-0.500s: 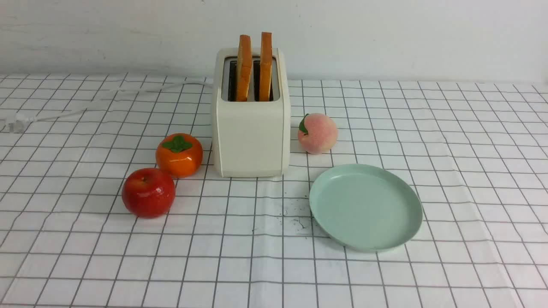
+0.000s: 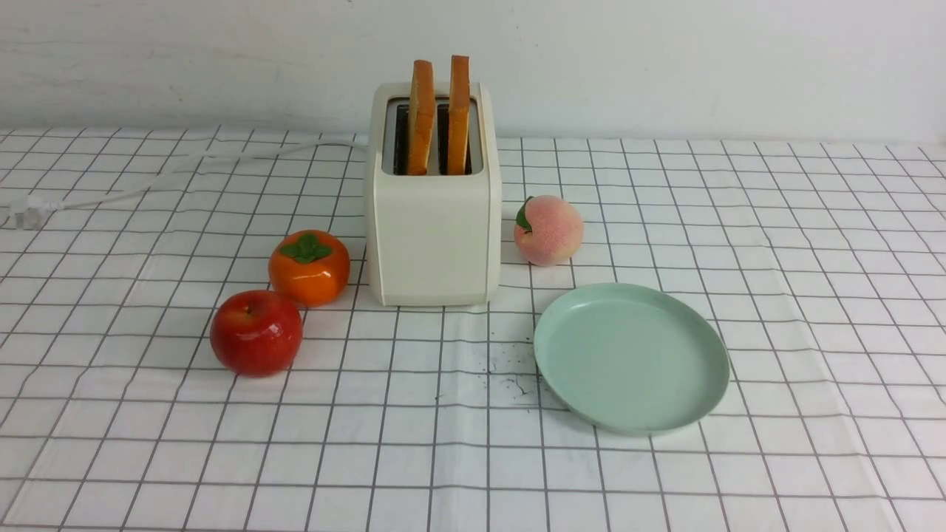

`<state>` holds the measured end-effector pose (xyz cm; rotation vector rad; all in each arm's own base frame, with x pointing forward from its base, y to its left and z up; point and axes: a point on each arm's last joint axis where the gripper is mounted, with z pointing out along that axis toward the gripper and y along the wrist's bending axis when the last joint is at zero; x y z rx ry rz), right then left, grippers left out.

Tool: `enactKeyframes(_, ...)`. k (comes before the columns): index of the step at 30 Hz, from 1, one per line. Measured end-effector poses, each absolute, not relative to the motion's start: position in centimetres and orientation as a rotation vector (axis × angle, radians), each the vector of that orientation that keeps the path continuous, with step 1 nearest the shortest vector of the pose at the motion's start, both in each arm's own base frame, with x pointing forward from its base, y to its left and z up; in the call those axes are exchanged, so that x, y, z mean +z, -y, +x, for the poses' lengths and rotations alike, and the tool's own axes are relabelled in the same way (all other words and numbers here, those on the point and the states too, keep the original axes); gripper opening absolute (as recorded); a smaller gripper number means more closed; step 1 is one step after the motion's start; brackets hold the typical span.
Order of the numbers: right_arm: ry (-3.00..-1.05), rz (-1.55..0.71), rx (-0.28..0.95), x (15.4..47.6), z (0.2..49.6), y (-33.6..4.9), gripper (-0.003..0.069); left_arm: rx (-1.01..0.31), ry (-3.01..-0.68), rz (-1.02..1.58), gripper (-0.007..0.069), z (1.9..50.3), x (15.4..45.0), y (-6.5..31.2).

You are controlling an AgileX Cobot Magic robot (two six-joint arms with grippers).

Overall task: Take toasted bread from bread machine on white checkered table place on plate.
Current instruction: 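Reach for a toast slice standing in the toaster with the left gripper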

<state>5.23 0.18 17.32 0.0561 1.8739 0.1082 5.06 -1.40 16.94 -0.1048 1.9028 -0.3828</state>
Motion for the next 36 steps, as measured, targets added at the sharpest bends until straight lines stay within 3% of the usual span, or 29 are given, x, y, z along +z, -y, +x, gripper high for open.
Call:
enactKeyframes(23,-1.874,0.056,0.108,17.3,5.2,-0.2,0.024,-0.391,-1.882,-0.112,0.0225,5.1,17.1,1.4)
enactKeyframes(26,-1.874,0.056,0.108,17.3,5.2,-0.2,0.024,-0.603,-1.736,-0.306,0.0227,5.4,18.4,1.6)
enactKeyframes(27,-1.874,0.056,0.108,17.3,5.2,-0.2,0.024,-0.615,-1.727,-0.316,0.0227,5.4,18.5,1.6)
enactKeyframes(28,-1.874,0.056,0.108,17.3,5.2,-0.2,0.024,-0.746,-1.637,-0.444,0.0229,5.5,19.1,1.5)
enactKeyframes(31,-1.874,0.056,0.108,17.3,5.2,-0.2,0.024,-0.921,-1.469,-0.635,0.0233,5.6,20.2,1.0)
enactKeyframes(36,-1.874,0.056,0.108,17.3,5.2,-0.2,0.024,-1.017,-1.321,-0.771,0.0232,5.6,20.9,0.4)
